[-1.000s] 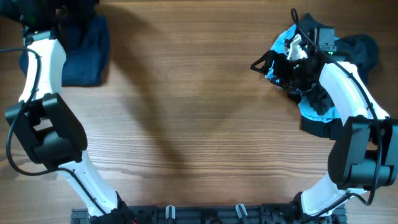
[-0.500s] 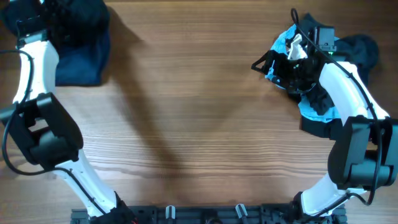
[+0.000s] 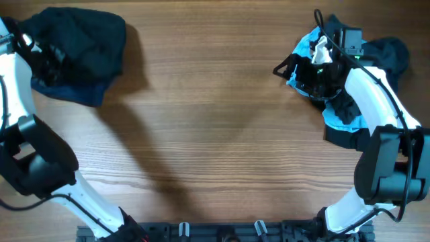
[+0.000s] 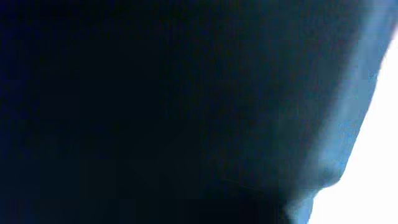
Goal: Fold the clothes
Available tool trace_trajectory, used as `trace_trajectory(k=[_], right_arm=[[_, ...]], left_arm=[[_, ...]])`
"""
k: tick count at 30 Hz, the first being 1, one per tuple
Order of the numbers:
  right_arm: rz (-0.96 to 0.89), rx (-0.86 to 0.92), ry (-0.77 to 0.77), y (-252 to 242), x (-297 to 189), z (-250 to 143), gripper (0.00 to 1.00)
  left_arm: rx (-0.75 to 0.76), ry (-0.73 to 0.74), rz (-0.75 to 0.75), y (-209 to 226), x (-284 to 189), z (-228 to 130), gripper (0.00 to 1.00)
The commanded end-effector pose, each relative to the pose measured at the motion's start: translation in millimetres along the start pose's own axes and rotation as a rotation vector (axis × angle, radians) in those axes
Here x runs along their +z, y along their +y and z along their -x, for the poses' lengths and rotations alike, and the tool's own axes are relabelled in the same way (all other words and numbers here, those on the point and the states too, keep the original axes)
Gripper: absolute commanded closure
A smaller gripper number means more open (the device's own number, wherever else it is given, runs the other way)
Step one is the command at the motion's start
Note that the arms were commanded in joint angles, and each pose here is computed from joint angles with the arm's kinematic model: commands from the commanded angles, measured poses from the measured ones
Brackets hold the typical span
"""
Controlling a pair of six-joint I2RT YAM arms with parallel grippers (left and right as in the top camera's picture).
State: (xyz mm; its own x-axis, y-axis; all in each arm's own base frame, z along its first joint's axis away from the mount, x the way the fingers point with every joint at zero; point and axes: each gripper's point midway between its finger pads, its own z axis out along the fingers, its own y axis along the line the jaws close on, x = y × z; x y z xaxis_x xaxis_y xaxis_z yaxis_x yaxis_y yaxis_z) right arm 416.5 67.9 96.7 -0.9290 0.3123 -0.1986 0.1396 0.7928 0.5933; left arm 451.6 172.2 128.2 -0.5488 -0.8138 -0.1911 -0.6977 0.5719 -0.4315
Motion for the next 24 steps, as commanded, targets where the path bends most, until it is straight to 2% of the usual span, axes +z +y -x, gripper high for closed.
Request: trace_trajectory(k=[1,4,7,9,11,12,13,16,17,19,20,24], right_arm=[[0.012,-0.040,-0.027,9.7,-8.2,5.3,0.01],[0.013,-0.043,-0.025,11.0,-7.4,4.5,0.00],[0.013,-0.043,-0.025,11.0,-7.4,4.5,0.00],[0.015,-0.037,-0.030,11.5,-7.5,5.8,0.00],[0.020,-0.022,-0.032,12.6,-7.4,6.5,0.00],[0.026,-0.024,-0.033,13.7,-7.4,6.9,0.00],[0.029,-0.025,-0.033,14.7,-7.2,6.9,0.00],[0.040,-0.026,-0.029,17.2,-6.9,6.0,0.00],[0.041,-0.026,-0.030,17.3,-6.9,6.2,0.00],[0.041,-0.028,-0.032,17.5,-6.9,6.8,0.00],[0.041,-0.028,-0.032,17.5,-6.9,6.8,0.00],[0.041,-0.029,-0.033,17.6,-6.9,7.2,0.00]], left_arm=[[0.069,-0.103,-0.075,-25.3,-59.6,4.7,0.00],[0.099,-0.221,-0.090,-36.6,-103.3,11.7,0.01],[0.170,-0.319,-0.147,-57.4,-127.0,21.5,0.19],[0.294,-0.398,-0.189,-81.8,-132.8,30.7,0.49],[0.444,-0.463,-0.191,-101.1,-126.1,39.4,0.73],[0.472,-0.491,-0.169,-103.7,-120.6,45.5,0.85],[0.486,-0.524,-0.127,-101.7,-114.4,54.4,0.93],[0.443,-0.602,0.043,-77.0,-83.3,87.1,0.96],[0.475,-0.593,0.082,-68.4,-68.2,93.0,0.96],[0.524,-0.547,0.132,-51.9,-37.2,97.8,0.96],[0.513,-0.503,0.191,-29.4,-11.9,100.8,0.96],[0.443,-0.381,0.319,31.4,35.2,98.5,0.96]])
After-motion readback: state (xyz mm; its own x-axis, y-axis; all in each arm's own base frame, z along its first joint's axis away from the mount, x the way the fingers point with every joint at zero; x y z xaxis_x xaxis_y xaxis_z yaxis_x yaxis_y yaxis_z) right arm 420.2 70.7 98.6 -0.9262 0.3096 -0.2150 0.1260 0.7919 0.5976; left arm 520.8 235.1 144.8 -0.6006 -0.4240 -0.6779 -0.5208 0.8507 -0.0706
